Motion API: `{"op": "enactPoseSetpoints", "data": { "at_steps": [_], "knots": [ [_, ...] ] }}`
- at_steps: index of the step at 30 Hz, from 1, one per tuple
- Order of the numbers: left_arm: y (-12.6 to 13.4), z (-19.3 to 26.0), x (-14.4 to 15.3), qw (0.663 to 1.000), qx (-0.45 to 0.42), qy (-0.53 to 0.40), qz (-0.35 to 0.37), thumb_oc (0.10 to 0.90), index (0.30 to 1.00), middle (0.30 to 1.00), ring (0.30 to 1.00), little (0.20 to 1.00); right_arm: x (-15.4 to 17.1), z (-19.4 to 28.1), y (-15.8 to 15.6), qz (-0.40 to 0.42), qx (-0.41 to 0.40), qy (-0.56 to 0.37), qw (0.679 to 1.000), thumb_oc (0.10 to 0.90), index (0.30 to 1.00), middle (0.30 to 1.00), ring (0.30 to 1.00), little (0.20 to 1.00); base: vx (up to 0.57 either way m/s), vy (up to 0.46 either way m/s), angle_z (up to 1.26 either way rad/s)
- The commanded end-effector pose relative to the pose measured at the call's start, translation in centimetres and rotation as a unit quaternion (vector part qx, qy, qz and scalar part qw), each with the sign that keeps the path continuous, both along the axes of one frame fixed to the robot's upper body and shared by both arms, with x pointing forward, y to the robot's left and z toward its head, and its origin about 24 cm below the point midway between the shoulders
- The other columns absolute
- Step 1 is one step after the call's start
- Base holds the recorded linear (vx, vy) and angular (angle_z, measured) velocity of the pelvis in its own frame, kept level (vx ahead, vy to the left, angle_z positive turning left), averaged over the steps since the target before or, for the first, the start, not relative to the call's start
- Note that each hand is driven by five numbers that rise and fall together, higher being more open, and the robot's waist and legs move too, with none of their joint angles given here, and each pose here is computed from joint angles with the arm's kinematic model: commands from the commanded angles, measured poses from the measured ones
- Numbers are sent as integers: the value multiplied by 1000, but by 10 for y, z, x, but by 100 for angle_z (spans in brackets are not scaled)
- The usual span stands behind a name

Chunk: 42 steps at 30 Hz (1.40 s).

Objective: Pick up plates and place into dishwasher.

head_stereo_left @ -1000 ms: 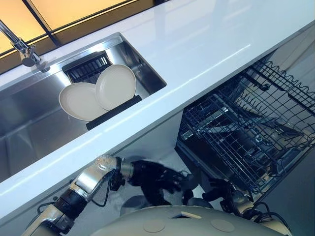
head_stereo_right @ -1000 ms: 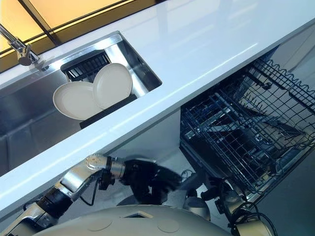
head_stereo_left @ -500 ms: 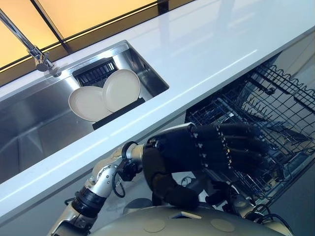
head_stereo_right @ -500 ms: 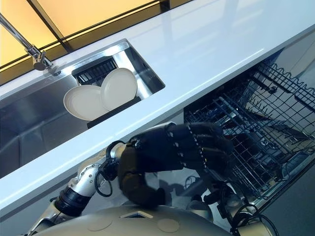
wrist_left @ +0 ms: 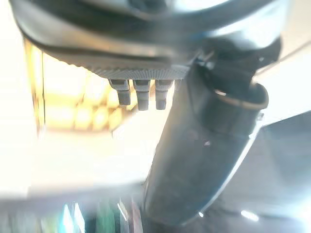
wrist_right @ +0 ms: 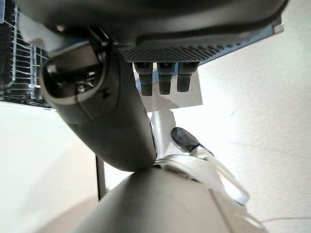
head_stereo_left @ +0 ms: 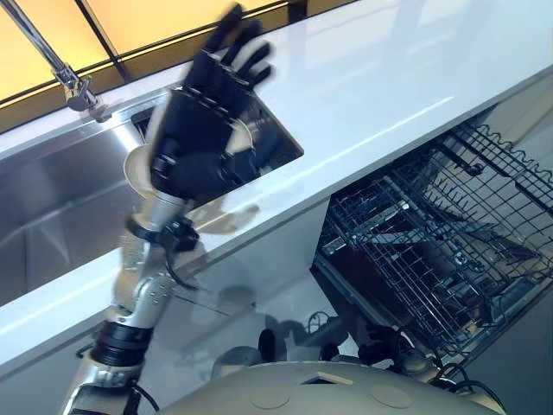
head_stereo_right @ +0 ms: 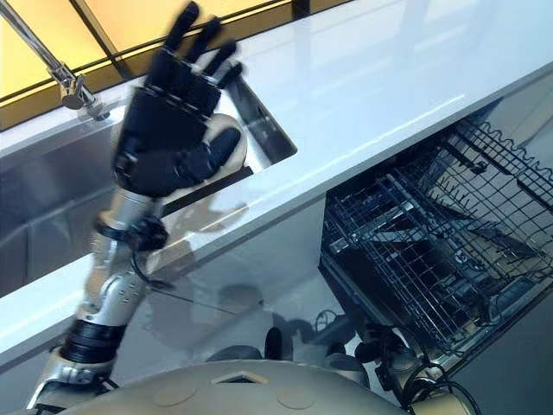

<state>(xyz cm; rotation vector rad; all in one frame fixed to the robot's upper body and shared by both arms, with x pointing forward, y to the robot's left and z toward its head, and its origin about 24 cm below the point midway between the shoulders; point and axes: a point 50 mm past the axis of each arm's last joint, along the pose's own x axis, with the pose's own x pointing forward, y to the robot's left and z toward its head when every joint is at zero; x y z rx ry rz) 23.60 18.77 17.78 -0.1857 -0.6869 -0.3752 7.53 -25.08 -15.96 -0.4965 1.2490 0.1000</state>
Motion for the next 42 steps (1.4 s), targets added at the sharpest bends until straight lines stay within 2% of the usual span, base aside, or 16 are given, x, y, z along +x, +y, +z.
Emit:
{"op": "enactPoseSetpoints", "data": {
  "at_steps": [1,3,5,8,10,16,23,29,36,42],
  "knots": [
    [9,51,2,981,41,-124,144,800,900,900,900,900,-21,-3,-3,12,1,35,999,800,900,900,900,900,63,57,5],
    [17,57,9,973,60,-113,192,800,900,900,900,900,-22,-3,-3,14,2,38,999,800,900,900,900,900,62,61,1],
    [40,68,23,955,86,-86,270,800,900,900,900,900,-22,-3,-5,20,-1,43,999,800,900,900,900,900,79,97,-1],
    [56,74,30,947,94,-67,300,800,900,900,900,900,-21,-2,-6,23,-4,45,999,800,900,900,900,900,58,87,-7],
    [77,76,40,930,118,-33,346,800,900,900,900,900,-21,-1,-10,24,-10,48,999,800,900,900,900,900,87,144,-16],
    [115,74,54,902,179,39,391,800,900,900,900,900,-23,1,-17,20,-22,53,998,800,900,900,900,900,87,154,-15],
    [145,72,63,882,223,109,400,800,900,900,900,900,-28,3,-25,23,-39,59,997,800,900,900,900,900,100,192,-16],
    [155,74,70,876,224,140,404,800,900,900,900,900,-28,4,-28,33,-49,52,997,800,900,900,900,900,47,169,-15],
    [156,71,78,883,213,158,386,800,900,900,900,900,-22,7,-31,43,-61,39,996,800,900,900,900,900,12,98,-11],
    [145,66,87,901,213,173,336,800,900,900,900,900,-17,10,-36,52,-72,27,996,800,900,900,900,900,17,62,-3]
  ]
}}
